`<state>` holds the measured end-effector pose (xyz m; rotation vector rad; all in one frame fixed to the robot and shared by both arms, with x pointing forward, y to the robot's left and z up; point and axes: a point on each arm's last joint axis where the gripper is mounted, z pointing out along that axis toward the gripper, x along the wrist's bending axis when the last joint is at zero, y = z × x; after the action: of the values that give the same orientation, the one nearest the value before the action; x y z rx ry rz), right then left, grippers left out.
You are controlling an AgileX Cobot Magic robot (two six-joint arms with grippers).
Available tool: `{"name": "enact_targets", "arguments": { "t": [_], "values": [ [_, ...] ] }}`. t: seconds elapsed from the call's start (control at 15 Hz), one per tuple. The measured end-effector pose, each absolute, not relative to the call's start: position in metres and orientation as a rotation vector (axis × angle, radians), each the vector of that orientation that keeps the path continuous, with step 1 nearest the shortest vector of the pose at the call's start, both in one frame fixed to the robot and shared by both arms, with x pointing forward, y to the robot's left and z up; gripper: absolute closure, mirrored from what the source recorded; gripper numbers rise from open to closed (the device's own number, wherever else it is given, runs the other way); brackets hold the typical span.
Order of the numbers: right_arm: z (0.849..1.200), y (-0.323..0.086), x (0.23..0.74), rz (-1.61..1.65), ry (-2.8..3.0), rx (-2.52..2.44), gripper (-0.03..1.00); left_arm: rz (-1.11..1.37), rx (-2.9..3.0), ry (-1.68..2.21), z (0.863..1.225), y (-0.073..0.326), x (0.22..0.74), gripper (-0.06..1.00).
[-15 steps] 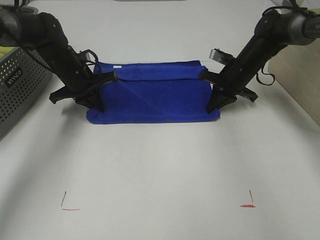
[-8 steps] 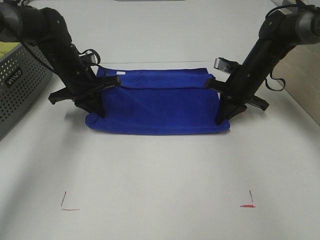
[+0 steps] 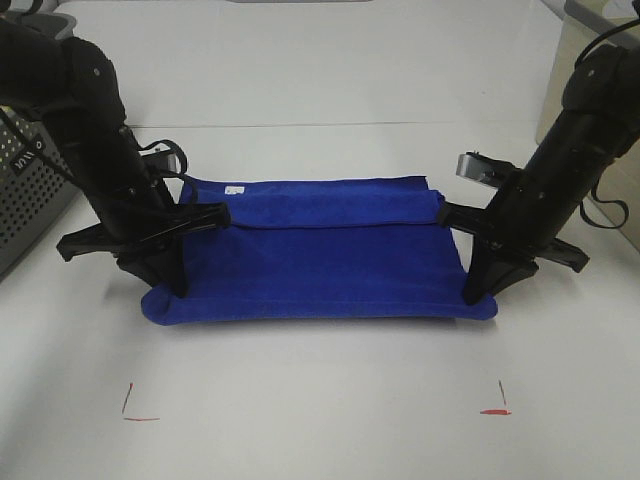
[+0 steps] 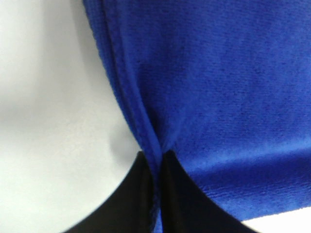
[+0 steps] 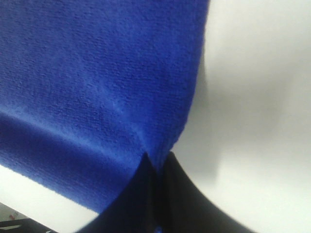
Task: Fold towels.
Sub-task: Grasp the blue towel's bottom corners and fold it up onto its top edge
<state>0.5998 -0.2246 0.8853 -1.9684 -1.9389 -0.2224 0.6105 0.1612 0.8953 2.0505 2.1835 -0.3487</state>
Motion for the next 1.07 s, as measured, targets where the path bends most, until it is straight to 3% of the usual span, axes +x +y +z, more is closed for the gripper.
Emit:
{"name": "enact_targets", "arguments": {
  "t": [0.53, 0.8, 1.07],
  "values": [
    [0.948, -0.215, 0.687, -0.607, -2.131, -1.999, 0.95, -0.084, 1.737, 2.080, 0.953, 0.169, 0.671, 0.90],
    [0.935, -0.210, 0.720, -0.630, -2.126, -1.995, 0.95, -0.038, 1.670, 2.059, 0.950, 0.178, 0.706, 0.90],
    [0.899, -0.209, 0.734, -0.577, -2.113, -1.990, 0.95, -0.027, 1.673, 2.046, 0.916, 0.172, 0.735, 0.90]
  ]
}}
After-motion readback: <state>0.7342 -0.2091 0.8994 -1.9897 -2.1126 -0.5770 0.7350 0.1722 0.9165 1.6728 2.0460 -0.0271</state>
